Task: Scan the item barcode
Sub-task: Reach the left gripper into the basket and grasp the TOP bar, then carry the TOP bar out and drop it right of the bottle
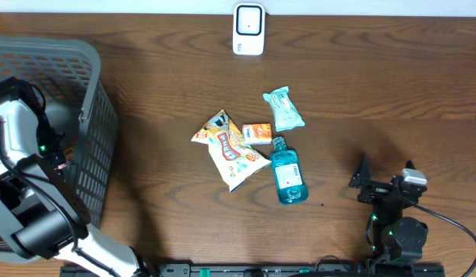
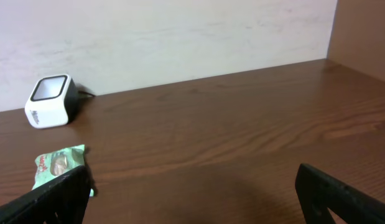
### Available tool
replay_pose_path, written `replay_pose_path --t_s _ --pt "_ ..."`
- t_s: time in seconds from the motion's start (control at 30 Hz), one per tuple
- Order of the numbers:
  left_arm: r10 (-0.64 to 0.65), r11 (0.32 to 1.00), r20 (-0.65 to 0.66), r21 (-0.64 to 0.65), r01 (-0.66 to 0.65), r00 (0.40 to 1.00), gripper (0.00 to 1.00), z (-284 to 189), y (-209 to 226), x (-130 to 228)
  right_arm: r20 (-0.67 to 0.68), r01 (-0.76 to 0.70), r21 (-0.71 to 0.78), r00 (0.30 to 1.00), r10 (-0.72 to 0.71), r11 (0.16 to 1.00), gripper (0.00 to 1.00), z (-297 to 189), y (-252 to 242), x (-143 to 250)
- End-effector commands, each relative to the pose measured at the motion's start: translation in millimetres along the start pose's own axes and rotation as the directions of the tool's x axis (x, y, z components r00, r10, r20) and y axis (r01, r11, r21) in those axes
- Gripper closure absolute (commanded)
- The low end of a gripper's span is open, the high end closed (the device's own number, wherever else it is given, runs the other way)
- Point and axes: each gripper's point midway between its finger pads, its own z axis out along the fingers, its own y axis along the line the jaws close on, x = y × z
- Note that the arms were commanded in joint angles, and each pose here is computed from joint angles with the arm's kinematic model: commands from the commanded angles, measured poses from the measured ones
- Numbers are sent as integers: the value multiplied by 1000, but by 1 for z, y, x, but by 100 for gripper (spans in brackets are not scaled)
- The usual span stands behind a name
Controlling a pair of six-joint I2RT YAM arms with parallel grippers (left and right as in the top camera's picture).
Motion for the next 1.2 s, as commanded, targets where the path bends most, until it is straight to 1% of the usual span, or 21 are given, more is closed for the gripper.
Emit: replay_pose_path --t_s 0.0,0.1,0.2,0.23,0.27,0.3,0.33,0.37,0.4,0.53,0.6,0.63,0.73,0.8,0.87,0.9,0.93,1.03,1.1,1.17 --pt "31 999 5 -39 -31 999 2 23 1 5 1 11 10 1000 -11 1000 1 0 -2 0" --pt "70 997 -11 -14 -71 997 2 34 -11 12 1 11 10 1000 -11 1000 1 0 -2 0" --pt "116 991 -76 -56 -120 990 2 48 -4 27 1 11 10 1000 -11 1000 1 0 -2 0" --pt "128 988 -87 -71 -135 988 5 52 0 31 1 11 10 1000 -11 1000 1 0 -2 0" --pt "141 985 -91 -83 -149 986 17 55 4 33 1 11 10 1000 -11 1000 1 0 -2 0" --pt "147 983 -92 -95 -156 985 32 57 9 35 1 11 10 1000 -11 1000 1 0 -2 0" --pt "160 979 -94 -113 -170 983 55 61 16 37 1 11 10 1000 -11 1000 1 0 -2 0" --pt "178 974 -97 -126 -189 979 73 63 21 39 1 11 10 1000 -11 1000 1 0 -2 0" --pt "188 970 -97 -137 -200 977 92 65 26 40 1 11 10 1000 -11 1000 1 0 -2 0" --pt "195 965 -94 -162 -208 976 93 58 34 35 1 11 10 1000 -11 1000 1 0 -2 0" --pt "219 968 -91 -106 -228 971 93 40 27 28 1 11 10 1000 -11 1000 1 0 -2 0" --pt "235 971 -75 -19 -237 969 92 16 15 19 1 11 10 1000 -11 1000 1 0 -2 0" --pt "226 966 -37 136 -219 974 93 -32 0 1 1 11 10 1000 -11 1000 1 0 -2 0" --pt "190 953 -10 241 -182 982 93 -67 -4 -13 1 11 10 1000 -11 1000 1 0 -2 0" --pt "138 919 14 371 -133 990 93 -109 -3 -29 1 11 10 1000 -11 1000 1 0 -2 0" --pt "113 893 23 436 -112 993 93 -130 0 -36 1 11 10 1000 -11 1000 1 0 -2 0" --pt "82 848 29 524 -85 996 93 -160 8 -44 1 11 10 1000 -11 1000 1 0 -2 0" --pt "82 752 -8 657 -57 997 92 -207 29 -44 1 11 10 1000 -11 1000 1 0 -2 0" --pt "163 654 -20 751 -93 986 93 -241 41 -30 1 11 10 1000 -11 1000 1 0 -2 0" --pt "297 509 14 844 -170 955 93 -278 51 -5 1 11 10 1000 -11 1000 1 0 -2 0"
